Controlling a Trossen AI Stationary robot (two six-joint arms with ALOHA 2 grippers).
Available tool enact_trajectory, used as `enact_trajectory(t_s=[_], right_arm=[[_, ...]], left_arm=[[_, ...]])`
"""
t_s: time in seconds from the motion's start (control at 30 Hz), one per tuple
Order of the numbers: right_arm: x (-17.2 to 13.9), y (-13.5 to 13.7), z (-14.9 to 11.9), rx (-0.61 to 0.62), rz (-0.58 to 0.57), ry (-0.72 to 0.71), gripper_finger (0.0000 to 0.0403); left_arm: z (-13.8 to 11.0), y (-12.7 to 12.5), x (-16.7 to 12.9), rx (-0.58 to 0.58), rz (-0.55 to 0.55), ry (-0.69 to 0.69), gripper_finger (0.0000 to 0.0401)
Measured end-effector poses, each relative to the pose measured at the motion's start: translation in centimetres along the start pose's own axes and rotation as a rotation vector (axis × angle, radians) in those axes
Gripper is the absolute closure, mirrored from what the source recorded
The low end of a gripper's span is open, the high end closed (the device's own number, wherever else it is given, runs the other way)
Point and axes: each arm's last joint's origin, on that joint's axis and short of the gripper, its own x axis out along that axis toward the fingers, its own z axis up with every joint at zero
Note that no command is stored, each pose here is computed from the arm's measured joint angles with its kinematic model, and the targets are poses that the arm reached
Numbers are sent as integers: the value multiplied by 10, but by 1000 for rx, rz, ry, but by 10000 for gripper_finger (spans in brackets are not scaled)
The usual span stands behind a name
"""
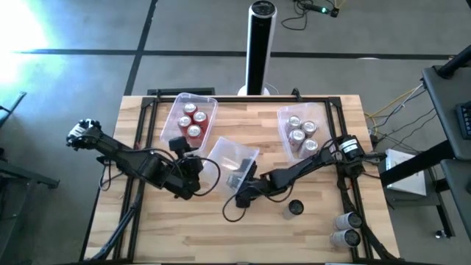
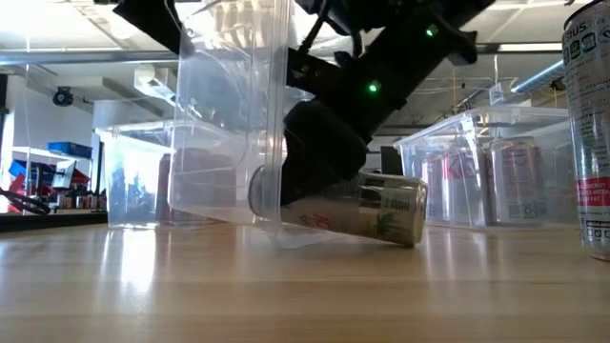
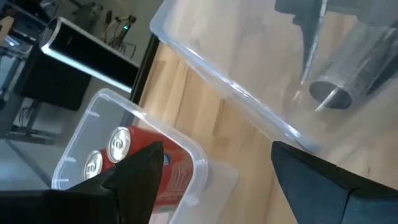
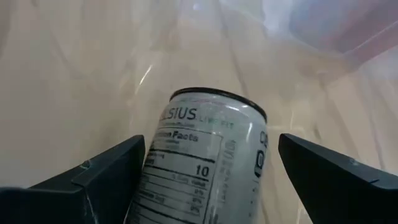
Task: Sort soda cans
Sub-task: Adjust the middle transparent bin on the table
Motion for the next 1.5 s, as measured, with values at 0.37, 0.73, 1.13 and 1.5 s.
enact_trajectory(t_s=[0.37, 0.73, 1.13, 1.5], right_arm=[[0, -2, 9, 117, 41, 26, 154], [-16, 3, 43, 80, 147, -12, 169], [-42, 0, 79, -24, 165, 73, 169], [-82, 10, 83, 25, -29, 69, 169]], left_arm=[[-23, 3, 4, -123, 11, 11, 118], [-45, 26, -15, -189, -47, -64, 118], [19, 48, -61, -246, -129, -339, 118], [58, 9, -48, -164, -152, -289, 118]])
